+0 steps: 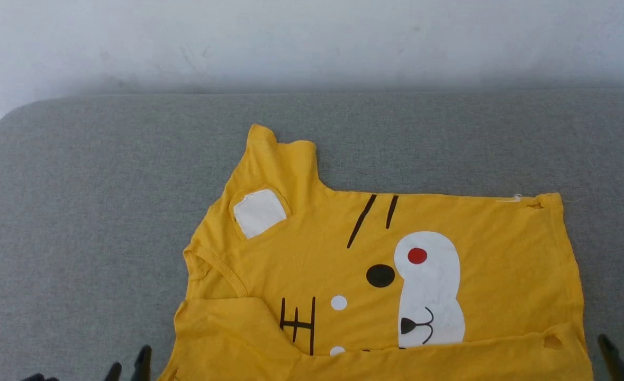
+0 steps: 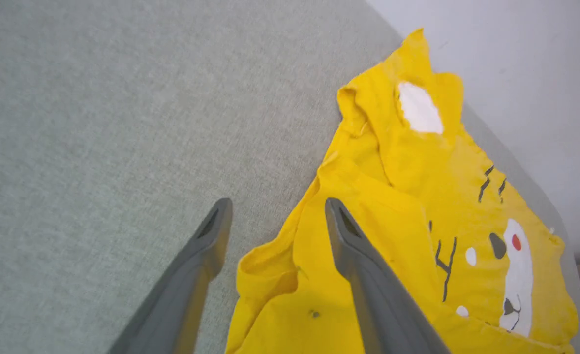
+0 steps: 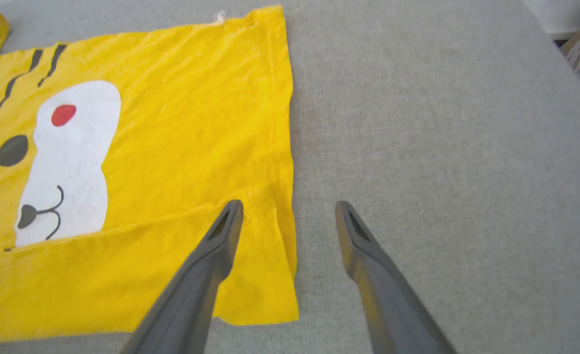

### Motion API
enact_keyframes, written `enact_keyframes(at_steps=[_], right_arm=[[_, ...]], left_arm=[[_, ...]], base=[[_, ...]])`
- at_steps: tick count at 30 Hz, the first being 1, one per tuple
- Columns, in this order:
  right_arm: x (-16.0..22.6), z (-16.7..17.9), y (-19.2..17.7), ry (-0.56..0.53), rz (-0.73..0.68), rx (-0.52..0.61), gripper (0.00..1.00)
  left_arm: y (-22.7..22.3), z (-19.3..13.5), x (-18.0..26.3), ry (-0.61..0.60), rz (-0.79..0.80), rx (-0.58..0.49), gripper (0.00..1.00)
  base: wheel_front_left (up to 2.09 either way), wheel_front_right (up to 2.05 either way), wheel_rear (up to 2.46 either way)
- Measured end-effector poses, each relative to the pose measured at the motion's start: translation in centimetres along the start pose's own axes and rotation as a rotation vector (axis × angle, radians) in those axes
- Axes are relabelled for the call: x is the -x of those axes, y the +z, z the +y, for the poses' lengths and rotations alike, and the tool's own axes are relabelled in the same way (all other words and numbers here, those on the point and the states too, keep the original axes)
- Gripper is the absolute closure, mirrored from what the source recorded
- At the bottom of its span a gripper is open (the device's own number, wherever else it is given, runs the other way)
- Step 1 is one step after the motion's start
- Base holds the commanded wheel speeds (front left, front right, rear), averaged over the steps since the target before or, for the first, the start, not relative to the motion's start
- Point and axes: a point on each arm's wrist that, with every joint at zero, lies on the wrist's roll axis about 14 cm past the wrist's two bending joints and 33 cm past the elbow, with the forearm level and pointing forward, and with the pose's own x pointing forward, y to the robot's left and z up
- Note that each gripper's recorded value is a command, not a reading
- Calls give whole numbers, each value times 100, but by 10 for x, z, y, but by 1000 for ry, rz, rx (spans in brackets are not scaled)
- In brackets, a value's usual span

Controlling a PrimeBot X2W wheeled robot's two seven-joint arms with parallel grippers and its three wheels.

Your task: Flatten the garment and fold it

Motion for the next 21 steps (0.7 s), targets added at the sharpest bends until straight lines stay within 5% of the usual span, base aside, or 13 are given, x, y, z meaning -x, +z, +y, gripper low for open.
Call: enact_keyframes(at_steps=[3,11,21], right_arm=[[4,-6,32,-29,-132,53,0],[-1,20,81,3,-350,156,0],[-46,69,103,129,-388,186,0]], left_arm=[[36,-13,4,-48,-145,-12,0],[143,-70,9,-172,-581,-303,0],[217,-187,-55,-427,-620,-705,0]], base=[[0,0,0],[0,0,0],[0,0,0]])
